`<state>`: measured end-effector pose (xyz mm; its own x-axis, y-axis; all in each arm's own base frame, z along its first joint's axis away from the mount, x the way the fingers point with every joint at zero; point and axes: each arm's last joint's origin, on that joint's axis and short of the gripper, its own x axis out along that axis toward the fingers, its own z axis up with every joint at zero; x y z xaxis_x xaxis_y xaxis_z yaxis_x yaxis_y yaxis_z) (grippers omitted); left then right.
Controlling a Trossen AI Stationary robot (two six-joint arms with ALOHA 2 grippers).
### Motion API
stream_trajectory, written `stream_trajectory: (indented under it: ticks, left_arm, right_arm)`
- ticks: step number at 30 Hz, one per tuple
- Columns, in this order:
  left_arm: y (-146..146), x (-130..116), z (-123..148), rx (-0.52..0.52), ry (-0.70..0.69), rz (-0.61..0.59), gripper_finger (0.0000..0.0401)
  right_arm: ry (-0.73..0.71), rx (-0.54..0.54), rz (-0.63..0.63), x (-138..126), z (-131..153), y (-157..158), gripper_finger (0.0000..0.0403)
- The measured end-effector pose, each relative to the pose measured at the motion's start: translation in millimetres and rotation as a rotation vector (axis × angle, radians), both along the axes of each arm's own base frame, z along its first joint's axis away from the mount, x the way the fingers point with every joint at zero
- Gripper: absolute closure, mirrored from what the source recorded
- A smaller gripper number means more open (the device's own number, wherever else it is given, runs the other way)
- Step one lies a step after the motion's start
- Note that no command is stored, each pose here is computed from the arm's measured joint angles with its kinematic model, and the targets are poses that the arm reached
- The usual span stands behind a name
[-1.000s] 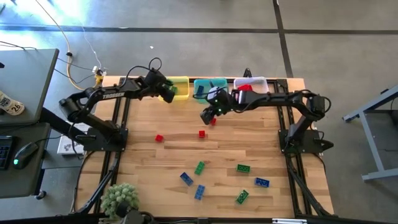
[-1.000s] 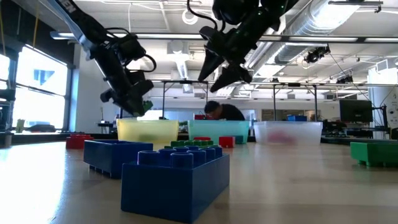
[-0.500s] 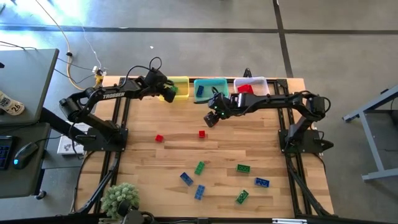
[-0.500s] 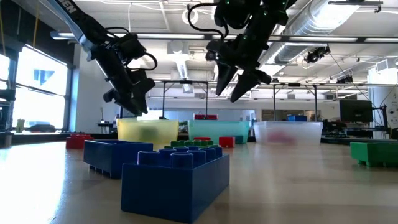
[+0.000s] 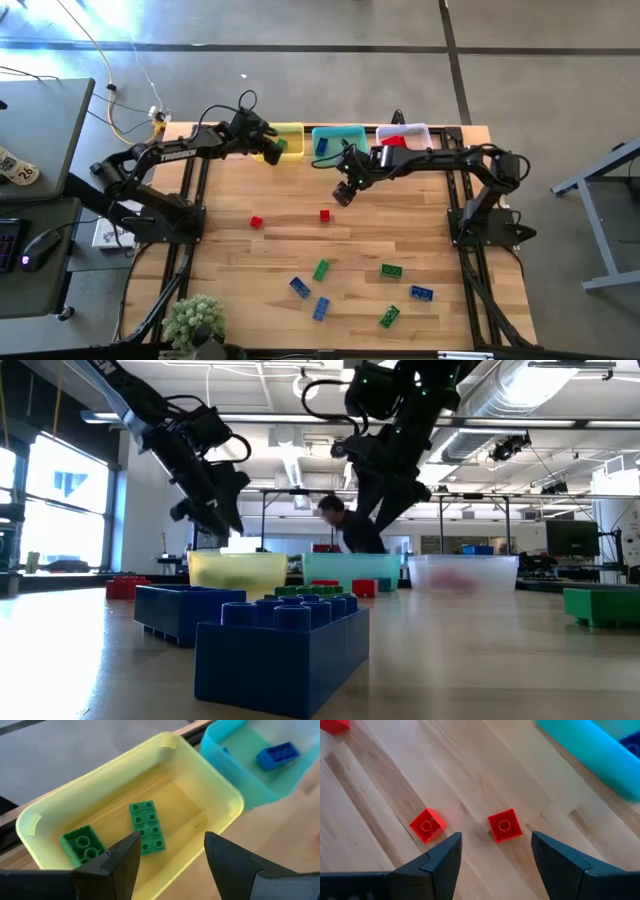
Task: Sort & place blocks by color
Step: Put the red game piece into the white bin
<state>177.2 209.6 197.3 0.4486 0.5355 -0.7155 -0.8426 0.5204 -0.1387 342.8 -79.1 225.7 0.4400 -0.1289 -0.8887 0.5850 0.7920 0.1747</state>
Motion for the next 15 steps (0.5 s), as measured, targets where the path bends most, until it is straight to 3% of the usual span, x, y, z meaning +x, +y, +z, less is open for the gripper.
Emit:
stream_trajectory:
  ticks: [15]
  left_arm:
    - [-28.8, 6.7, 35.6, 0.004, -0.200, -0.019, 0.0194]
  right_arm:
    - [0.098, -0.077, 0.206, 13.1, -34.4, -5.3, 0.0176]
